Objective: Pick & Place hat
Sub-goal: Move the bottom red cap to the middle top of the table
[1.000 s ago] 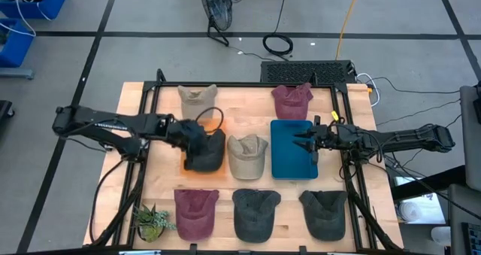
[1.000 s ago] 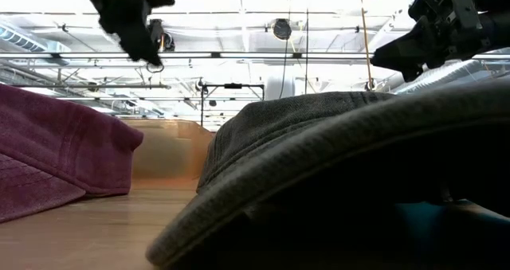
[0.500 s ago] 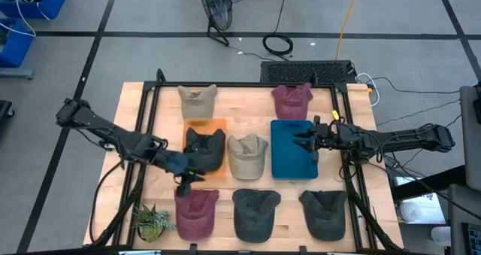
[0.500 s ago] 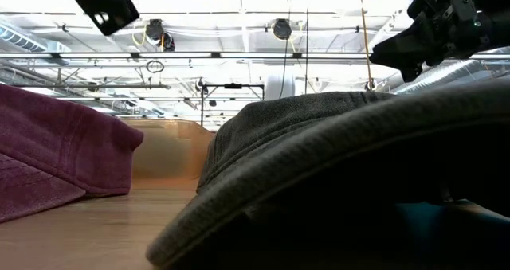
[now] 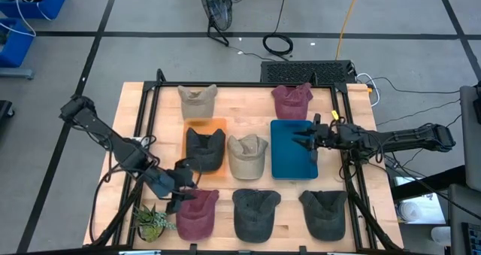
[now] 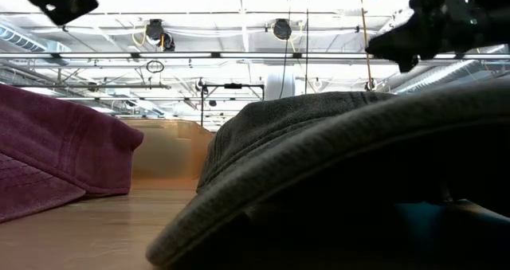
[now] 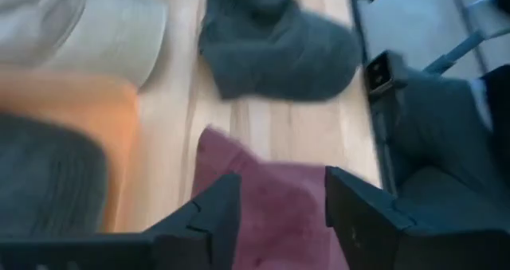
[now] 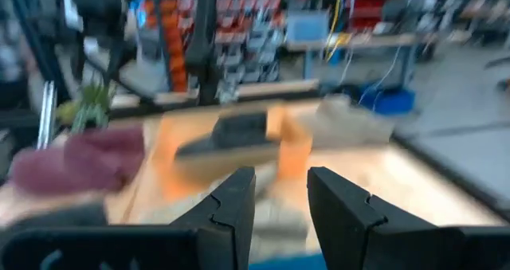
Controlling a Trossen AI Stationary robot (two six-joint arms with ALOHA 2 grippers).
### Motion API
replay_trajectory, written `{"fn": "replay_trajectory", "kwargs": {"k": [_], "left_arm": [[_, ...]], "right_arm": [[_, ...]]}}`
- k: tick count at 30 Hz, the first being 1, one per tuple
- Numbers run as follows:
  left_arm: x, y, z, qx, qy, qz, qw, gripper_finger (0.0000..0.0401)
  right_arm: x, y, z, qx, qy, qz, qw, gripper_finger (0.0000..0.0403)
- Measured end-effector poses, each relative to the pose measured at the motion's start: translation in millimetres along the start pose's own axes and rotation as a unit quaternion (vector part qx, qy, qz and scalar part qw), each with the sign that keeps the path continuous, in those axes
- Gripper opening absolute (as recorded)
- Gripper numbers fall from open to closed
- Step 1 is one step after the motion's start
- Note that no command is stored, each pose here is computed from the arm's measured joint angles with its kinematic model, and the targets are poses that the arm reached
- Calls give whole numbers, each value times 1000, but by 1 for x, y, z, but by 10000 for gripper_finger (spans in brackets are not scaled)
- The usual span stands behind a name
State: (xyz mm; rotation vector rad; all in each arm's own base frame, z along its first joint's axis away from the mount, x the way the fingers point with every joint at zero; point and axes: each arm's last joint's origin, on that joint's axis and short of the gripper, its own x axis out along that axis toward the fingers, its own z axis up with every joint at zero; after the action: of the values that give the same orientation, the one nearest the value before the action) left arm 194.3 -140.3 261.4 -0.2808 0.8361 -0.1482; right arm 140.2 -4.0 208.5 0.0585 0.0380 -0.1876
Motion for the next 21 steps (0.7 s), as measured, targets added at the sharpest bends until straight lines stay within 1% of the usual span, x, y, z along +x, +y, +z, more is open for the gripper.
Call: {"fn": "replay_trajectory", "kwargs": {"k": [4,6,10,13,17,18,21], "left_arm": [[8,0,-10,-30,40,24,998,208],[12,-4,-13,-42,48,20,998,208],[19,-10,-18,-58,67,11,996,209],[22,-13,-18,-70,65,9,995,209],[23,-11,-17,-73,65,12,995,209],[22,-11,-16,-70,67,16,995,208],[15,-16,-5,-53,65,22,996,193]], "right_arm": [[2,1,10,5,-56,-2,998,105],[3,1,12,1,-64,1,998,105],[6,2,8,-12,-50,-2,999,105],[9,2,5,-16,-40,-2,999,105],[12,3,2,-3,-25,0,1000,105],[13,3,0,8,-19,4,1000,105],[14,7,-5,29,10,47,998,105]]}}
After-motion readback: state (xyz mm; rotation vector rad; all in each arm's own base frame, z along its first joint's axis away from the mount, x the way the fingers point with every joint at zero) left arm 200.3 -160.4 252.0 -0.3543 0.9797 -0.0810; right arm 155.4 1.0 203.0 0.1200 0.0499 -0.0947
